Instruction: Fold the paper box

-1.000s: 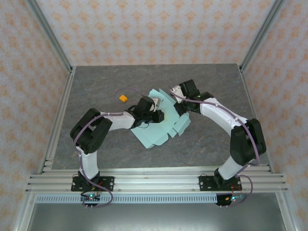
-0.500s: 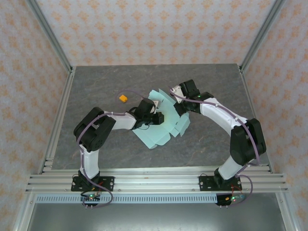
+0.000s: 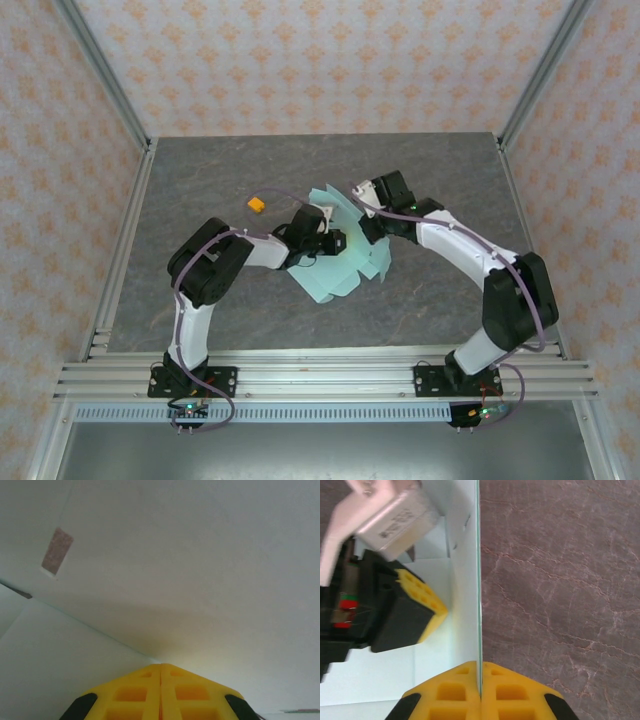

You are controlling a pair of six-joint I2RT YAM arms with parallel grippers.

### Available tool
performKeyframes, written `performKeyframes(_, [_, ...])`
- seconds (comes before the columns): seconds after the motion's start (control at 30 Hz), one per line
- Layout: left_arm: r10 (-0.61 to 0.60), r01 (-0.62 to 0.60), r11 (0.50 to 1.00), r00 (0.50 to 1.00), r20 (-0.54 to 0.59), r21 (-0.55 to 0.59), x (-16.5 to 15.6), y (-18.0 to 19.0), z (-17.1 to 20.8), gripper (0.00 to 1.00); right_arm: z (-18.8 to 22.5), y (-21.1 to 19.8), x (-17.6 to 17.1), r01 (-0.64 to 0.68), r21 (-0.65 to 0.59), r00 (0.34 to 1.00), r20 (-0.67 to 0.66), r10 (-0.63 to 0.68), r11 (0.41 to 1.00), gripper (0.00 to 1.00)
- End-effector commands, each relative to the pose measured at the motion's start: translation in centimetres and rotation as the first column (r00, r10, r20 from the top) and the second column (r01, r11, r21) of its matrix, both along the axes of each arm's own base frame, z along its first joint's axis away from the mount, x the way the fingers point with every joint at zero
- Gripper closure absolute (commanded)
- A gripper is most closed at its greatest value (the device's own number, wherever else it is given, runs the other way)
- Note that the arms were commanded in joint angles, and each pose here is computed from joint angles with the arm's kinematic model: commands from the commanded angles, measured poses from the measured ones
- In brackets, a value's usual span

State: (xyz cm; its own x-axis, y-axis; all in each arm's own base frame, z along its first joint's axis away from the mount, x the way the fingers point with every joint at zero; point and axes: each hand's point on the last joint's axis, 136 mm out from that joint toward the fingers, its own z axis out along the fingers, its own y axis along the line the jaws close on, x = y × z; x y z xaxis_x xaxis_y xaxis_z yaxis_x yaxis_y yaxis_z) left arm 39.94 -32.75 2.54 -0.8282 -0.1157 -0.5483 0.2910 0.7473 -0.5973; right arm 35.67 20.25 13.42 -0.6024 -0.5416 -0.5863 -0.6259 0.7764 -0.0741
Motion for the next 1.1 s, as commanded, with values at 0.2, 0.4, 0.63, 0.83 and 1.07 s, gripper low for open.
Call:
performKeyframes(0.2, [0.084,-0.076,0.993,0.993,-0.085,0.092,-2.2,1.5,-5.6,0.92,-2.5,1.0,-2.9,-0.012,-0.085,0.999,0.035,0.015,0.996,1.00])
performKeyframes(0.4, [0.118,-0.113,0.991,0.990,-0.080,0.073,-2.4,1.9,-5.9,0.92,-3.9,2.4,-4.0,-0.031,-0.082,0.999,0.040,0.034,0.996,1.00])
performKeyframes(0.63, [0.146,-0.141,0.988,0.986,-0.075,0.067,-2.9,2.4,-6.4,0.91,-5.1,3.4,-4.5,-0.021,-0.083,1.000,0.017,0.023,0.996,1.00])
performKeyframes(0.83, [0.157,-0.153,0.986,0.986,-0.060,0.067,-3.3,3.0,-5.5,0.88,-4.6,1.9,-3.6,0.025,-0.151,0.998,0.058,-0.016,0.988,1.00])
performKeyframes(1.07, [0.182,-0.183,0.980,0.983,0.013,0.075,-3.6,4.8,-2.1,0.76,-2.6,1.2,-2.2,-0.033,-0.156,0.994,0.097,0.048,0.987,1.00])
